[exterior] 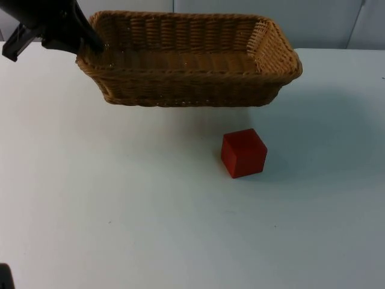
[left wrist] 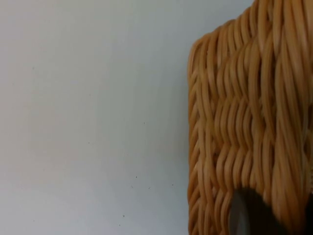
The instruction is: Pick up the basket with the left hand and place the cube into the basket with the right hand.
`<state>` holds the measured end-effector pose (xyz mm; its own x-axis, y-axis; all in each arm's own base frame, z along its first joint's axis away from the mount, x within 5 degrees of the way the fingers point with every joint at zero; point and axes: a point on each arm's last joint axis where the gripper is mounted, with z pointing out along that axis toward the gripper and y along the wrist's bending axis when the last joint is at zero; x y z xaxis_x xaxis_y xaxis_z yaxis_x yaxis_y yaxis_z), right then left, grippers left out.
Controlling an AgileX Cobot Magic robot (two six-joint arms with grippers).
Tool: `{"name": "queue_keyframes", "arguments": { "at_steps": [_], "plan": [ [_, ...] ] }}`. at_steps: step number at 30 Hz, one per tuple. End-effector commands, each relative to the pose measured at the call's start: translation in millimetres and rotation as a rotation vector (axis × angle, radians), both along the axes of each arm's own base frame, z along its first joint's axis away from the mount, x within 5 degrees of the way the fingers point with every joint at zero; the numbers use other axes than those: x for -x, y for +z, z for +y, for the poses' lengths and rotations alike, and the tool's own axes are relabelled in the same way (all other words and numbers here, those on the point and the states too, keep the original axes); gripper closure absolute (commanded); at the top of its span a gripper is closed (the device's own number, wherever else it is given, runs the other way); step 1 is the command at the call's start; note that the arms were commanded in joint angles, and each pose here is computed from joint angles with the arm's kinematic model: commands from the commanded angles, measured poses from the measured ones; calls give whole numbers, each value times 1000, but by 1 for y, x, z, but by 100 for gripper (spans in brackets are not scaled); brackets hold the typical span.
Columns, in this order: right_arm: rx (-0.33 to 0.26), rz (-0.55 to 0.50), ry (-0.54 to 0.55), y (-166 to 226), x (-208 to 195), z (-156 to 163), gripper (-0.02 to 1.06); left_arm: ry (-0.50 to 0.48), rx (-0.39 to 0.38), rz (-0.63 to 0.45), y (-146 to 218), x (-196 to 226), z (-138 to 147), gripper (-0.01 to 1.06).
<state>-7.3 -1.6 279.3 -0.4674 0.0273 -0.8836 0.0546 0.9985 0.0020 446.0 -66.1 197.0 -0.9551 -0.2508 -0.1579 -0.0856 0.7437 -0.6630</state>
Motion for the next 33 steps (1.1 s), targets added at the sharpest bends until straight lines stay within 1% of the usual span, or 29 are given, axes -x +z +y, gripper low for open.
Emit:
{"name": "queue_keyframes", "arguments": {
  "at_steps": [1,25,27,29,30,31,32,33],
  "plan": [
    [3,-3,-4,-1,-1,0,105,21,42,-12,8,-2,-1,105],
    [2,2,-10,-1,-1,0,105,22,41,-13,8,-2,-1,105],
    [0,79,-10,-1,-13,-1,105,22,41,-13,8,-2,-1,105],
    [4,205,1,-3,-33,-1,105,22,41,-13,8,-2,-1,105],
    [1,258,25,-4,-42,0,105,22,41,-13,8,-2,-1,105],
    [1,258,25,-4,-42,0,105,22,41,-13,8,-2,-1,105],
    [-3,320,55,-5,-53,2,105,22,41,-13,8,-2,-1,105],
    [-24,368,105,-5,-64,6,105,22,41,-13,8,-2,-1,105]
  ]
}}
